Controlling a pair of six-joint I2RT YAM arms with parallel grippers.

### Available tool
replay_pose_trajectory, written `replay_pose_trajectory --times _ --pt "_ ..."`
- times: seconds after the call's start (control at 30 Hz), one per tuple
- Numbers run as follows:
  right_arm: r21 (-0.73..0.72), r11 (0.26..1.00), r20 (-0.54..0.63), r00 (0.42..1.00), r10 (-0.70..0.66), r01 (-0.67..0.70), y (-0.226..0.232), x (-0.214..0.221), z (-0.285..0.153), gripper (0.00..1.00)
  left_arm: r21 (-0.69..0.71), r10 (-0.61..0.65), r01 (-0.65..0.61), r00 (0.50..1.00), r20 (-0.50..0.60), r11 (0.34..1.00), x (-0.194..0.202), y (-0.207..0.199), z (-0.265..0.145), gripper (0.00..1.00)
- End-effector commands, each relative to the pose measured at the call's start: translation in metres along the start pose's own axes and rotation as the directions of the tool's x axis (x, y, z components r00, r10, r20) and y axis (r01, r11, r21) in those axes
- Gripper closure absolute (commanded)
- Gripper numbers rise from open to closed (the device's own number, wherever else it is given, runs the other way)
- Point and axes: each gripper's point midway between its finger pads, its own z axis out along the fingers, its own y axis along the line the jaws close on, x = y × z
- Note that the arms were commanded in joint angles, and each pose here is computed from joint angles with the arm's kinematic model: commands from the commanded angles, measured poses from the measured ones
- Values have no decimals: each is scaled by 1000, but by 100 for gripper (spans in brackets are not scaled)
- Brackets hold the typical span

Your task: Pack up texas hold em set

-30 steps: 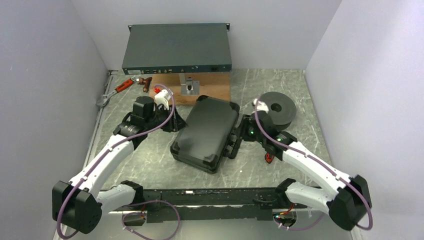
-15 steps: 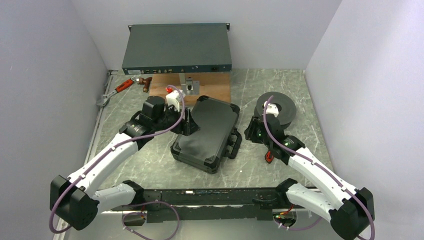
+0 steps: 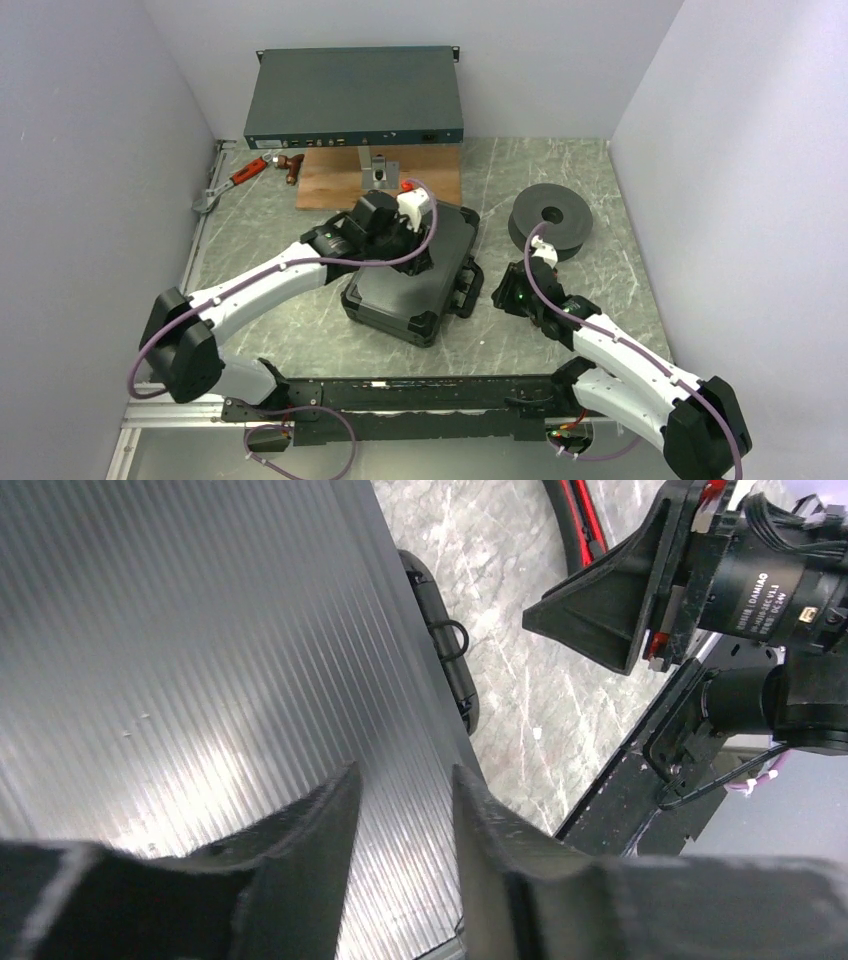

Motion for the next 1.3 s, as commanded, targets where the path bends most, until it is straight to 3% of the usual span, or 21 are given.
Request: replay_pose_trajectory --times 0.0,0.1,0.27,0.53,0.73,0.93,1.27 --pt "-48 996 50 996 72 -69 10 -10 2 63 -13 47 -47 999 7 999 -11 -8 14 62" --pt "-45 997 38 997 70 -68 7 -6 6 64 -12 53 -53 998 -24 999 -1 -9 26 66" --pt "-68 995 19 997 73 -72 10 -1 13 67 -7 60 -61 996 -66 998 15 -12 40 83" --pt "-93 993 3 998 67 -67 15 2 22 69 20 60 -57 988 -143 998 45 -14 56 96" --pt "-99 994 6 999 52 -51 18 -2 25 71 23 39 -35 980 -196 999 77 -8 58 100" --pt "-109 992 -7 998 60 -60 20 -1 32 79 23 20 -14 969 -248 1000 103 -4 56 100" --pt "-123 990 -32 997 64 -67 25 2 42 82 20 -2 8 965 -262 1000 121 -2 52 100"
